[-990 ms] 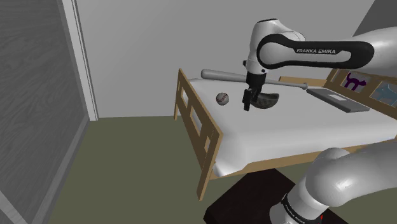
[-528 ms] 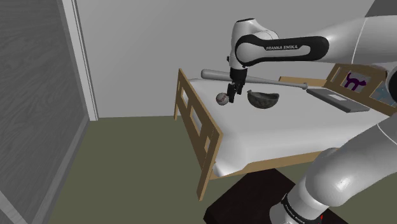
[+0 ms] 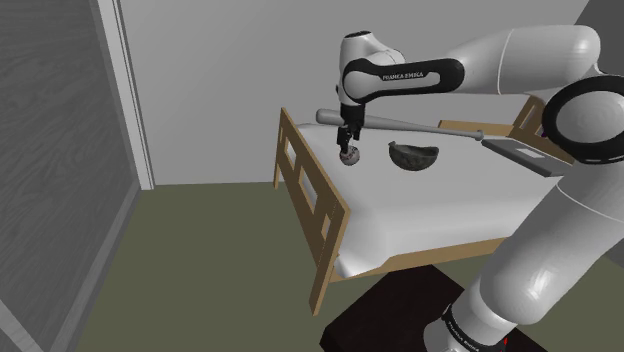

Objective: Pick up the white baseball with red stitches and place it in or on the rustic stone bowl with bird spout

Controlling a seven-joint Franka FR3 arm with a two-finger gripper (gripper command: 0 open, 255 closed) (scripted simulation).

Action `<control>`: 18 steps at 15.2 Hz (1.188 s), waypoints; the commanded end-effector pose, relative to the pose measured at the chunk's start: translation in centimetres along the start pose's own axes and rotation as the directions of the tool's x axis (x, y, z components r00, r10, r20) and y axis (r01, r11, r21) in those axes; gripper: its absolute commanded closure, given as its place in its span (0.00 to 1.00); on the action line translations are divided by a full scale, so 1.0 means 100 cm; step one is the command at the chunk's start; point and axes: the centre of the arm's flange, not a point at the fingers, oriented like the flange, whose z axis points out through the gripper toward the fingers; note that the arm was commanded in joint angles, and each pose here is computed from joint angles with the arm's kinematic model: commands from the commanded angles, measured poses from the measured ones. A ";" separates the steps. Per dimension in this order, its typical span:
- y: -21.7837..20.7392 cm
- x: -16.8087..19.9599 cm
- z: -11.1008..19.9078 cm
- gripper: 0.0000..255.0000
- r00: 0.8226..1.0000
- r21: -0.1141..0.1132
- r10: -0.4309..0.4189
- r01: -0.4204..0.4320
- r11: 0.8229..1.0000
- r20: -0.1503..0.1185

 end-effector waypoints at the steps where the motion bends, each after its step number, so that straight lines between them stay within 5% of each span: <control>1: 0.001 0.001 0.011 0.00 1.000 -0.002 -0.001 0.001 1.000 -0.001; 13: 0.001 0.001 0.035 0.00 1.000 -0.002 -0.001 0.001 1.000 -0.001; 14: 0.001 0.001 0.035 1.00 1.000 -0.002 -0.001 0.001 1.000 -0.001; 18: 0.001 0.001 0.035 1.00 1.000 -0.002 -0.001 0.001 1.000 -0.001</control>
